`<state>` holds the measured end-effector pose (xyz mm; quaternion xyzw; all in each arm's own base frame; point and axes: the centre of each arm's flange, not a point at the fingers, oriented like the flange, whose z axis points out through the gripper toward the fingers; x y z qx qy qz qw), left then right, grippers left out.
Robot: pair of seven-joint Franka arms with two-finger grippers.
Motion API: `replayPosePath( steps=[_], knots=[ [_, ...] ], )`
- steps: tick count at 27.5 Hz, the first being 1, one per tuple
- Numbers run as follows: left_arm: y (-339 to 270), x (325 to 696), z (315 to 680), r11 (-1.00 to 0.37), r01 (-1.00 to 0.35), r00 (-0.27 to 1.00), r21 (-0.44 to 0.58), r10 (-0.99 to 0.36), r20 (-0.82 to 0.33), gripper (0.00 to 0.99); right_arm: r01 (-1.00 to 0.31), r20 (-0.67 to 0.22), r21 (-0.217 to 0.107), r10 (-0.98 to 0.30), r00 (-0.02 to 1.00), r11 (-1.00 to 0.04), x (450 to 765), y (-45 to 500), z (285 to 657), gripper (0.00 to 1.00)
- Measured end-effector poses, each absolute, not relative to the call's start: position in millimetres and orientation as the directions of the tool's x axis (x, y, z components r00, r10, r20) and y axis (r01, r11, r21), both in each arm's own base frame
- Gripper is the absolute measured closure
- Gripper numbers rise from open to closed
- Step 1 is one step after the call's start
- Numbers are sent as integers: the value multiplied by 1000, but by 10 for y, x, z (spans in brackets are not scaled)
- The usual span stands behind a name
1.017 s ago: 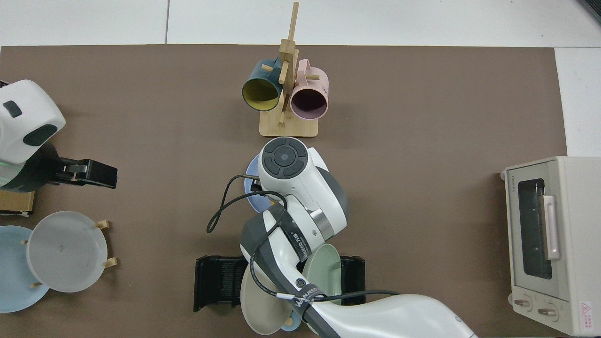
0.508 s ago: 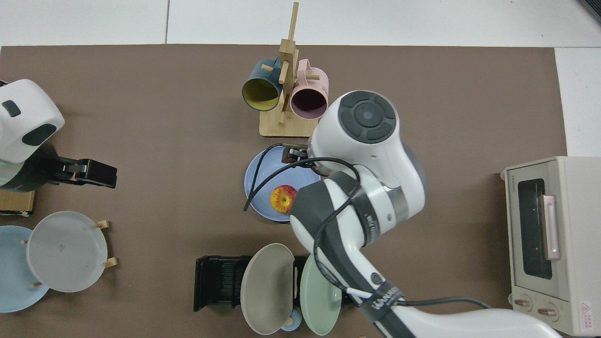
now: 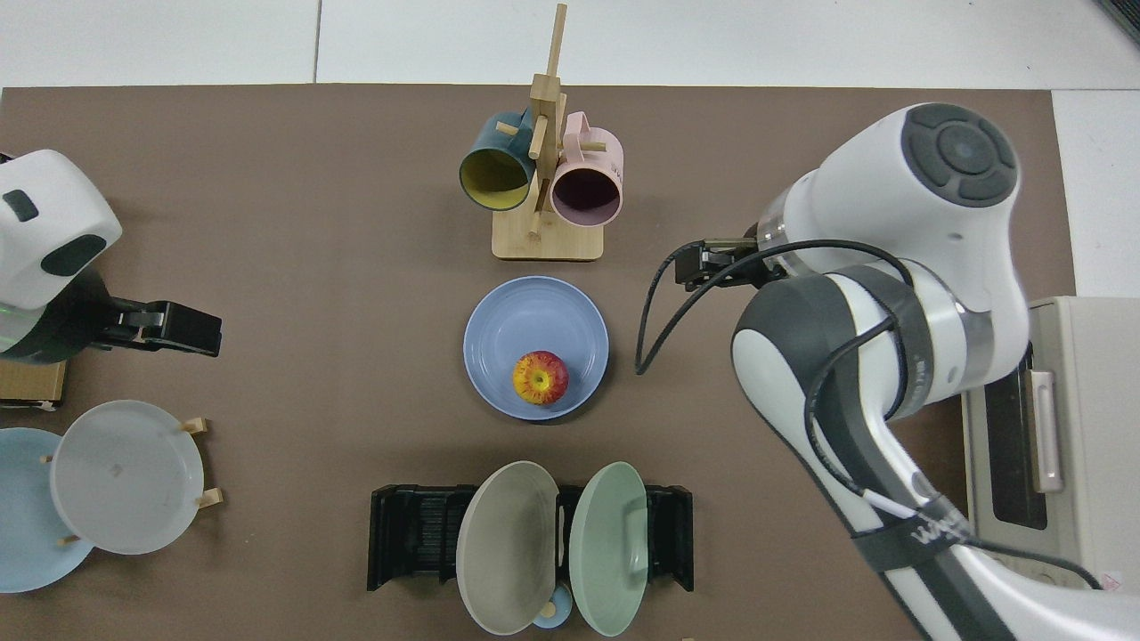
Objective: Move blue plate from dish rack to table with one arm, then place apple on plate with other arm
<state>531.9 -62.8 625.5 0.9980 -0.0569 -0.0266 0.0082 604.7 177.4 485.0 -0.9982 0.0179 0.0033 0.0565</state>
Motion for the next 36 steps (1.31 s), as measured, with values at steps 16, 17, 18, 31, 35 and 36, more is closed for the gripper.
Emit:
replayPosePath(
  steps=[16,17,18,31,35,36],
  knots=[
    [-627,5319,6255,-993,-113,992,19,-114,-52,0,123,14,-59,123,992,-991,5945,87,5292,0],
    [-627,5319,6255,-993,-113,992,19,-114,-52,0,121,19,-55,120,993,-991,5927,34,5332,0],
    [-627,5319,6256,-993,-113,992,19,-114,-52,0,116,25,-52,115,993,-992,5907,-13,5378,0],
    [-624,5320,6256,-993,-113,992,19,-113,-52,0,100,57,-45,97,994,-994,5680,-189,5894,0],
    [-624,5320,6256,-993,-113,992,19,-113,-52,0,107,55,-39,105,993,-993,5666,-157,5952,0],
    [-624,5320,6256,-993,-113,992,19,-113,-52,0,109,54,-38,107,993,-993,5665,-150,5953,0]
  ],
)
